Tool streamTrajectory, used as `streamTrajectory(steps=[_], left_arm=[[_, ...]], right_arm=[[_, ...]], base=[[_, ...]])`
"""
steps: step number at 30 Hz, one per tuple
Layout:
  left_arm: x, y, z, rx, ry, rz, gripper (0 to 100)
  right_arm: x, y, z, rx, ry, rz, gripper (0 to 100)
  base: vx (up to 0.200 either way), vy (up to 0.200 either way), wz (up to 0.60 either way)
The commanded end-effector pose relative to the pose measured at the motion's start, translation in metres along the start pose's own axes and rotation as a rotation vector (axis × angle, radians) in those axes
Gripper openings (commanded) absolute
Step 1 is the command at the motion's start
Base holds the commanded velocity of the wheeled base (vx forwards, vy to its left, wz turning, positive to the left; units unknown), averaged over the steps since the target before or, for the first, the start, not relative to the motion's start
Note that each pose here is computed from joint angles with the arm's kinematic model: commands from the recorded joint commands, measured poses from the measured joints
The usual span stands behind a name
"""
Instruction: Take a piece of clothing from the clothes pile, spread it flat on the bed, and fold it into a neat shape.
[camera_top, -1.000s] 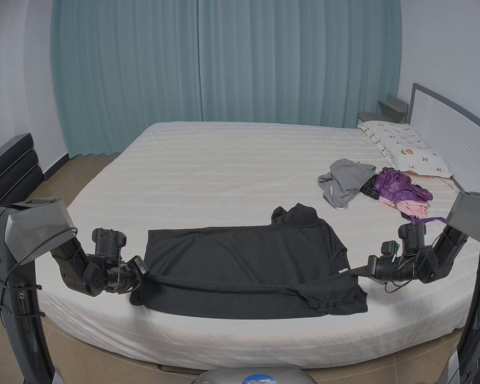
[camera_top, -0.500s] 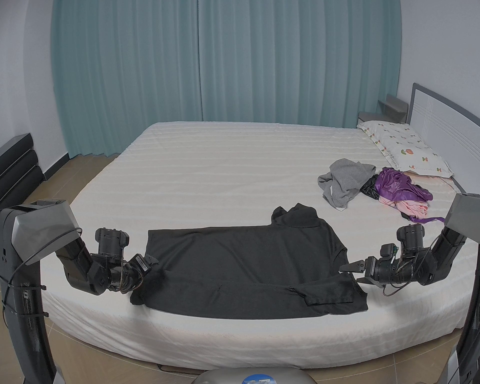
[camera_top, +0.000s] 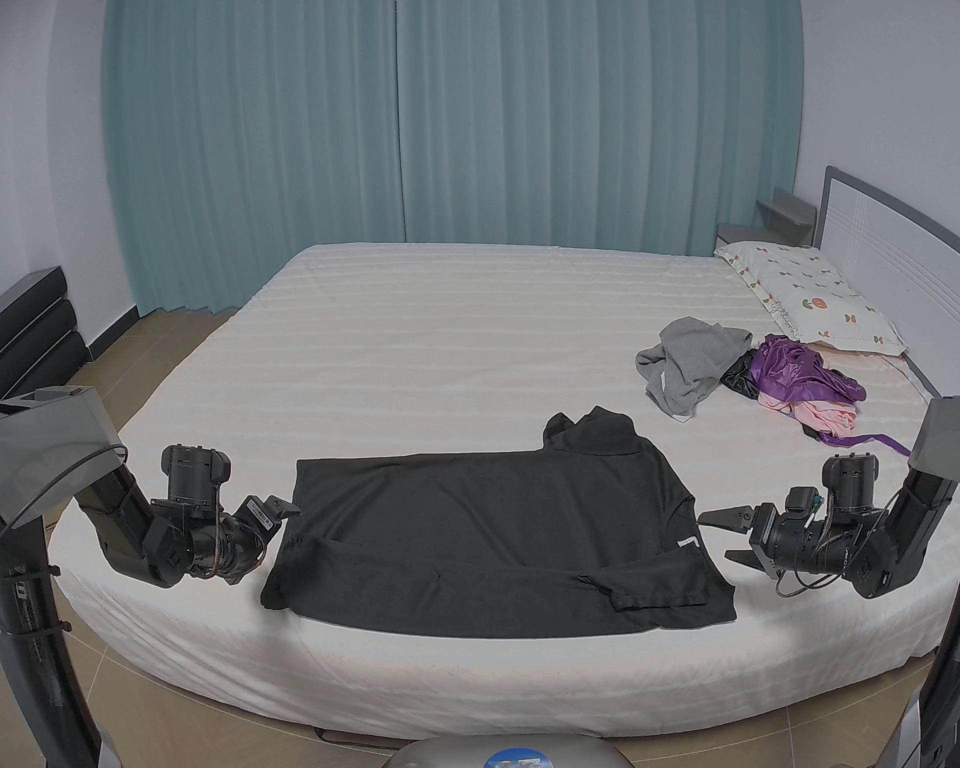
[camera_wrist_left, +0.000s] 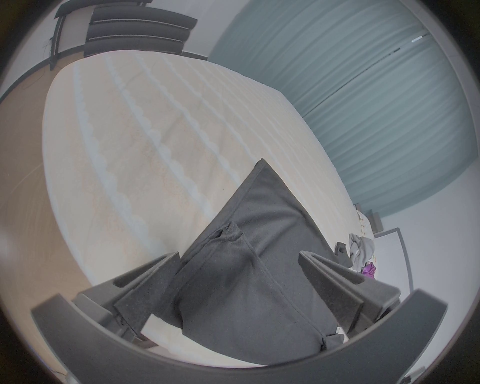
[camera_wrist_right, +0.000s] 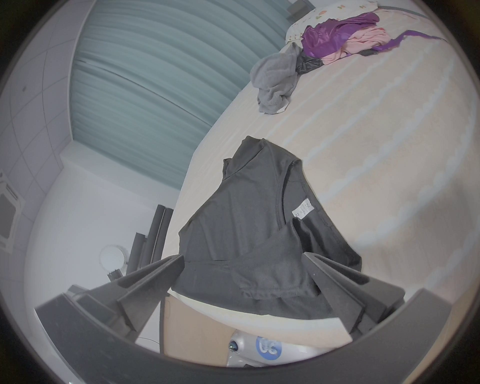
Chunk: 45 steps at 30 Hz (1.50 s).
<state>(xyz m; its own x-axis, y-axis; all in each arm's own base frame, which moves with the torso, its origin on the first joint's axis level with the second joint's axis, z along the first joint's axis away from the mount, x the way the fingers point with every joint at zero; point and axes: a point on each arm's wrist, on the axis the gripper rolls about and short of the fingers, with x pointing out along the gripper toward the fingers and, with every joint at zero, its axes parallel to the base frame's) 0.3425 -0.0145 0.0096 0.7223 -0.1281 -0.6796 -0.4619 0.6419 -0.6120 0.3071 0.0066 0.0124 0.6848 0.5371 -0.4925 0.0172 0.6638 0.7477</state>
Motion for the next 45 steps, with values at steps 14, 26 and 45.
streamTrajectory(steps=[14, 26, 45], left_arm=[[-0.014, -0.005, 0.0, -0.086, -0.015, -0.042, 100], [-0.013, -0.006, 0.003, -0.087, 0.0, -0.063, 100], [-0.013, 0.007, 0.014, -0.085, 0.028, -0.071, 100]], right_arm=[[0.001, -0.011, -0.011, 0.081, 0.028, -0.016, 100], [0.003, -0.013, -0.016, 0.078, 0.048, -0.024, 100], [0.037, -0.017, -0.048, -0.184, 0.119, -0.022, 100]], base=[[0.0, -0.1, 0.0], [0.15, 0.0, 0.0], [0.0, 0.0, 0.0]])
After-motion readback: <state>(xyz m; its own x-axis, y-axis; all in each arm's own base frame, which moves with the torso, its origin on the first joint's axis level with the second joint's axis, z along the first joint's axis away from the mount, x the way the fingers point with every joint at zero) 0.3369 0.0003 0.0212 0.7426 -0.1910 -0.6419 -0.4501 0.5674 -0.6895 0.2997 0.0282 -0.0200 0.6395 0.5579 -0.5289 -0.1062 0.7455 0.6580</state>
